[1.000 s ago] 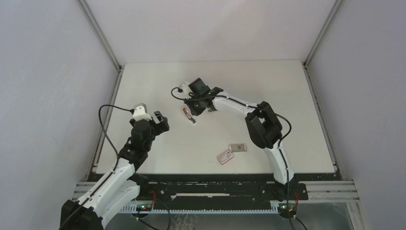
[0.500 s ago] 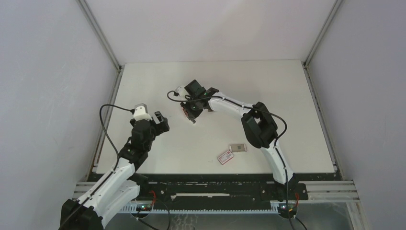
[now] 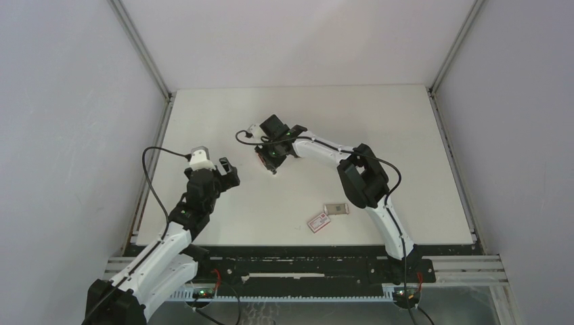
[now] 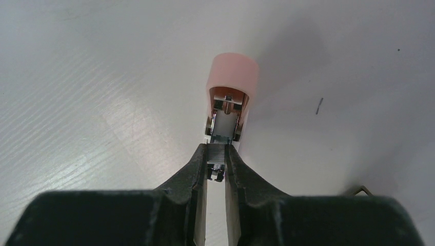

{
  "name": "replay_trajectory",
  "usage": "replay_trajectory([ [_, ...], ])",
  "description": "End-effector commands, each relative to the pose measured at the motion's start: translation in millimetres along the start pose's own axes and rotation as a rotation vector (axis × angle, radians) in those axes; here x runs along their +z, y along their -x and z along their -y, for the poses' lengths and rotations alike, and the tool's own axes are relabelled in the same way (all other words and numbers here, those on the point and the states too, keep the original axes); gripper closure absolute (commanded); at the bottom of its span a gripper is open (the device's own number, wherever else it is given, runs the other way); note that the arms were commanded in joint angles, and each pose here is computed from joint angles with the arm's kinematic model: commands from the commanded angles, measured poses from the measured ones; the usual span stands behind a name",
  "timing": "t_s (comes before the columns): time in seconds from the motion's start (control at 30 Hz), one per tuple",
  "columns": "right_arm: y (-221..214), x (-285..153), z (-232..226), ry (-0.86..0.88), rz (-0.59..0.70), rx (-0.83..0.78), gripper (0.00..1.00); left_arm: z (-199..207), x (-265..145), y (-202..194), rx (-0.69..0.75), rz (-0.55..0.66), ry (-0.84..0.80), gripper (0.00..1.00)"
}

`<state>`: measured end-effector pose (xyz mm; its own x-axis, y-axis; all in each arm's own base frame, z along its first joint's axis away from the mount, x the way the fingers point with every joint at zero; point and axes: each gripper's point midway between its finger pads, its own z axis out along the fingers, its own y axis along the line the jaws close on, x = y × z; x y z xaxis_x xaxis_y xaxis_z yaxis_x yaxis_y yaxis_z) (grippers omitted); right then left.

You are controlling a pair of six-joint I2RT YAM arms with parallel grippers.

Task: Load the staples into the stapler

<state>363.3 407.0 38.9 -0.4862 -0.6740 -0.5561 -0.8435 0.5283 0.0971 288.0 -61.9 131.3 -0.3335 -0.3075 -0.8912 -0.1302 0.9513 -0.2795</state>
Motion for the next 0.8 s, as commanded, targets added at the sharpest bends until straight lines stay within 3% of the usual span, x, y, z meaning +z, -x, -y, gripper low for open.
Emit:
replay_trajectory([
  [0.0, 14.0, -2.2, 0.4, -0.014, 0.030, -0.018, 0.89, 0.5, 1.2, 9.3, 0.011, 0.036, 0.003, 0.06],
  [0.77, 17.2, -10.7, 1.8, -0.045, 0.026, -0.041, 0.89, 0.8, 2.0, 8.2, 0.013, 0.031, 0.003, 0.06],
])
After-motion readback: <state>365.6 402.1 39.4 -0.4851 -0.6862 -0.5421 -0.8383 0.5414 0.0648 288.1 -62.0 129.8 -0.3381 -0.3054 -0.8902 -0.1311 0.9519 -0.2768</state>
